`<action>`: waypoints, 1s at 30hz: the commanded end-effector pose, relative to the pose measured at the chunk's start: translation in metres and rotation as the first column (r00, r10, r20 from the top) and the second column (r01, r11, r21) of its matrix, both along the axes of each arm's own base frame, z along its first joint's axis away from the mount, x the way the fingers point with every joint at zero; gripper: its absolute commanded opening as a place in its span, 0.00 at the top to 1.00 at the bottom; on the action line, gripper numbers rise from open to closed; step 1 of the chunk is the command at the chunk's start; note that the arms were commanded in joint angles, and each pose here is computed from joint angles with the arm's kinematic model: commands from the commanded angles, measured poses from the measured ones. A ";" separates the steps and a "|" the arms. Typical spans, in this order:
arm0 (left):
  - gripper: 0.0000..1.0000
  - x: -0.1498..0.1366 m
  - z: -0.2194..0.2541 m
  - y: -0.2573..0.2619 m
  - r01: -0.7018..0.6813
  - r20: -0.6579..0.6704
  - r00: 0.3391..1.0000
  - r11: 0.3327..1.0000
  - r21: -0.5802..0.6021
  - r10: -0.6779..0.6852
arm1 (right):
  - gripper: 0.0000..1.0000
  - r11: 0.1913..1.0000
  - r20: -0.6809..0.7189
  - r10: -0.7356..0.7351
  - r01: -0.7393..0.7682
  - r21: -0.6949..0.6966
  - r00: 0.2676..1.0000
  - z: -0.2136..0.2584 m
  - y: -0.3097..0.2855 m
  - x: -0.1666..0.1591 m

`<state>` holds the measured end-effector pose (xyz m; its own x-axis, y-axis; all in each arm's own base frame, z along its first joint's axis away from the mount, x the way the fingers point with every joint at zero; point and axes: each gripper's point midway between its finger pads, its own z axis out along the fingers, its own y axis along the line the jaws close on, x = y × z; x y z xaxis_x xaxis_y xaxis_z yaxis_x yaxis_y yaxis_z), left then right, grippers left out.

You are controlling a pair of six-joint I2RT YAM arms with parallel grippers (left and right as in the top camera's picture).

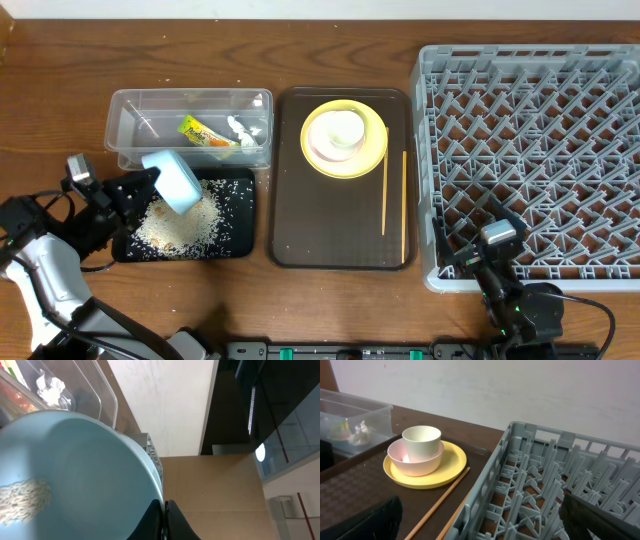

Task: Sort waste into correct bins and load items into the dishwasher rack
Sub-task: 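Tilt the bowl with the left gripper to pour rice onto the black tray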

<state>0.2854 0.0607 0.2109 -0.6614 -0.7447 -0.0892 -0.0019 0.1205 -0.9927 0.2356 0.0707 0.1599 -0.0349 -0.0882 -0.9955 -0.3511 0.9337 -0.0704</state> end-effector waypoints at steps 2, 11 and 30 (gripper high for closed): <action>0.94 0.000 0.004 0.000 0.005 0.034 0.999 1.000 -0.003 -0.005 | 0.01 1.000 -0.002 0.000 0.000 0.001 1.000 -0.001 0.000 0.000; 0.94 -0.002 0.003 -0.006 0.012 -0.003 1.000 0.999 -0.046 -0.013 | 0.01 1.000 -0.002 0.001 -0.001 0.001 1.000 -0.001 0.000 0.000; 0.94 0.005 0.006 -0.007 0.035 -0.002 0.999 0.998 -0.043 -0.035 | 0.01 1.000 -0.002 0.001 -0.001 0.001 1.000 -0.001 0.000 0.000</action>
